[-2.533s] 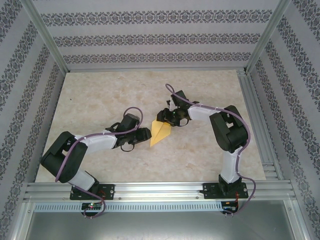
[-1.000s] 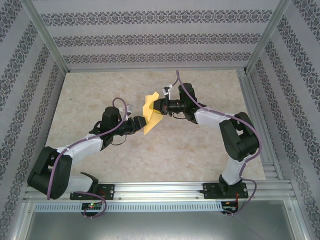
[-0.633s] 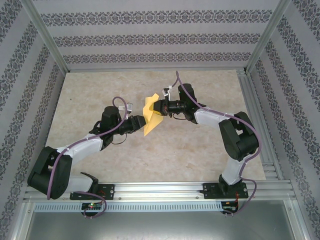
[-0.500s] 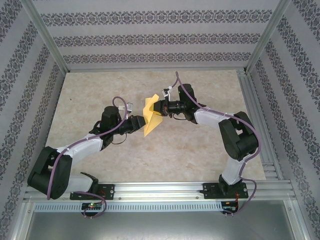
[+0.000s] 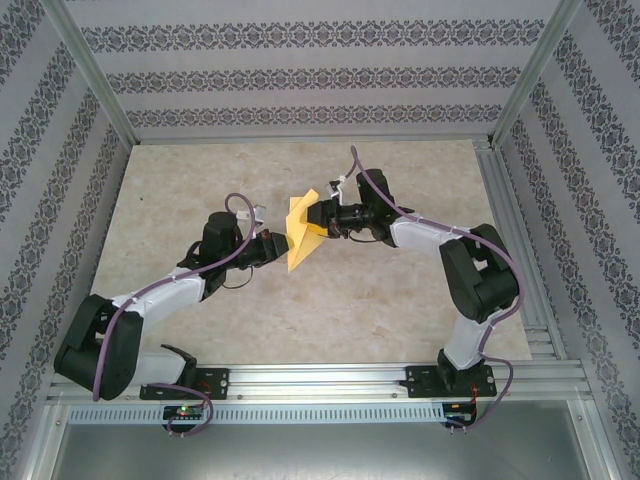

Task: Fold a paper plane with a square sheet of paper (pick it up from the middle)
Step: Turn over the paper at the center of the table.

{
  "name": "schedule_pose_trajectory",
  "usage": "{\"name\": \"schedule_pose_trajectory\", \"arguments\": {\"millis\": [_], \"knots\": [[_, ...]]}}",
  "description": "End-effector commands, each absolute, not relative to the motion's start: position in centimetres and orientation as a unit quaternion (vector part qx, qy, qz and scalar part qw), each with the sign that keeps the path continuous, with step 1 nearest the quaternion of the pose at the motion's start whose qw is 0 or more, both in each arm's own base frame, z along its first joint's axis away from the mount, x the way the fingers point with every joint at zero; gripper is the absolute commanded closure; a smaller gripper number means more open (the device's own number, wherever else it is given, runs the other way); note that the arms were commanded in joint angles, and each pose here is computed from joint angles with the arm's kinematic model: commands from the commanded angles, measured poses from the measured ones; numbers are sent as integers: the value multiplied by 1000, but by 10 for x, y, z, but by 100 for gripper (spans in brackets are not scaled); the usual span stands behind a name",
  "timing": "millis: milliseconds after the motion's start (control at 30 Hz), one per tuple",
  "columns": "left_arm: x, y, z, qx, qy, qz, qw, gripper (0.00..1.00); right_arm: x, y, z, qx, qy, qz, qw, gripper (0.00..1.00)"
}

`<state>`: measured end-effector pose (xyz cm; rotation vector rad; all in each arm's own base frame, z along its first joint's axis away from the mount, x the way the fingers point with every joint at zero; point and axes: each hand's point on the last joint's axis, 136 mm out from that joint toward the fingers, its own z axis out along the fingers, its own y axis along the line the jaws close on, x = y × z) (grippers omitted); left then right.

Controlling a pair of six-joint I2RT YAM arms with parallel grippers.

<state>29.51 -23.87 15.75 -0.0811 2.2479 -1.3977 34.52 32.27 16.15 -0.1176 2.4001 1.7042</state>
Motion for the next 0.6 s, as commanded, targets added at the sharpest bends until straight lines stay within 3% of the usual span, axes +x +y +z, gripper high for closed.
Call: {"name": "schedule_pose_trajectory", "arguments": {"millis": [0, 133, 233, 433, 567], "knots": [[301, -223, 167, -13, 845, -457, 279, 95, 355, 294, 174, -40, 831, 530, 164, 49], [298, -179, 149, -22, 917, -281, 282, 94, 360, 253, 165, -32, 882, 410, 230, 36], [293, -154, 146, -8, 948, -155, 277, 93, 361, 227, 164, -24, 902, 337, 270, 31], [296, -128, 136, 25, 961, 87, 260, 91, 360, 193, 165, 9, 907, 267, 324, 29], [308, -139, 125, 50, 949, 188, 249, 90, 358, 182, 162, 26, 908, 251, 335, 28]]}}
